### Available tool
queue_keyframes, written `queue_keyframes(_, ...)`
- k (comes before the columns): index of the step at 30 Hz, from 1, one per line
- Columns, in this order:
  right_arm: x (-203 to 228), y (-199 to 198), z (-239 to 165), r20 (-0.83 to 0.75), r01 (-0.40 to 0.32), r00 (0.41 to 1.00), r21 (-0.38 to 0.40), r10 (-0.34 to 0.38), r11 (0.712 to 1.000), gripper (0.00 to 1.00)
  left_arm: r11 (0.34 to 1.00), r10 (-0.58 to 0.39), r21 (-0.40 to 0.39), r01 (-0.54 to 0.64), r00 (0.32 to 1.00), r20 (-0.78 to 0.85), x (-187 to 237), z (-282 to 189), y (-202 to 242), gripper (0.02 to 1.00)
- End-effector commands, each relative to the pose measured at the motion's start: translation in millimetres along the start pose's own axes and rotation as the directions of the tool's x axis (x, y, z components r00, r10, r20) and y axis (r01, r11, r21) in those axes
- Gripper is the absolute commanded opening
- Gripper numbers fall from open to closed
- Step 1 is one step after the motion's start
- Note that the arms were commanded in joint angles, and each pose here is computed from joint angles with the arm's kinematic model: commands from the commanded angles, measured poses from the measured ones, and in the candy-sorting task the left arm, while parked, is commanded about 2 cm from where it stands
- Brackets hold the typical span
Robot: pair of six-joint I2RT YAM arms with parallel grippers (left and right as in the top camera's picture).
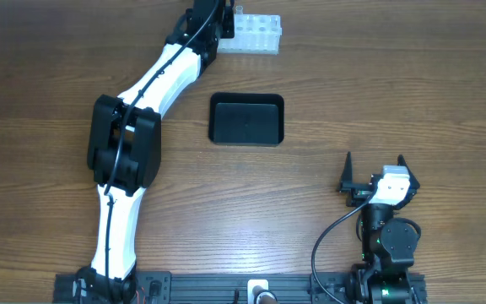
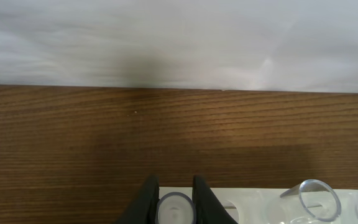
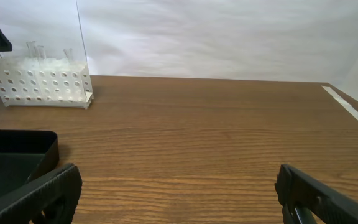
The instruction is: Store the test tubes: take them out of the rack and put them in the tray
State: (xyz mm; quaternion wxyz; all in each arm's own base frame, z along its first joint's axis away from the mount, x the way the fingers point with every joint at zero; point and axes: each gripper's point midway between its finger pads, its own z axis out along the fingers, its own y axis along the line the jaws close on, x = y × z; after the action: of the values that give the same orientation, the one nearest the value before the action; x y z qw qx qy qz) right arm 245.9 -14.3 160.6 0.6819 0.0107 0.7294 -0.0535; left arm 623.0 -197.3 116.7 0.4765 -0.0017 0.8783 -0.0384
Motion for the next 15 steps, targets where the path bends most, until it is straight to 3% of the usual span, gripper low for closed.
queue_keyframes(1, 1.6, -0.6, -0.1, 0.000, -0.003, 1.000, 0.002, 0.003, 1.000, 0.991, 1.000, -0.005, 0.011, 0.005, 1.000, 0.021, -8.6, -2.2, -6.8, 0.112)
queue_keyframes(8, 1.6, -0.6, -0.1, 0.000, -0.003, 1.000, 0.002, 0.003, 1.000, 0.993, 1.000, -0.013, 0.022, 0.011, 0.998, 0.067, -44.3, -34.1, -7.3, 0.091)
queue_keyframes(15, 1.6, -0.6, -0.1, 0.000, -0.003, 1.000, 0.001, 0.003, 1.000, 0.991, 0.999, 0.002, 0.048, -0.015, 0.969, 0.248, -134.5, -122.1, -6.4, 0.093)
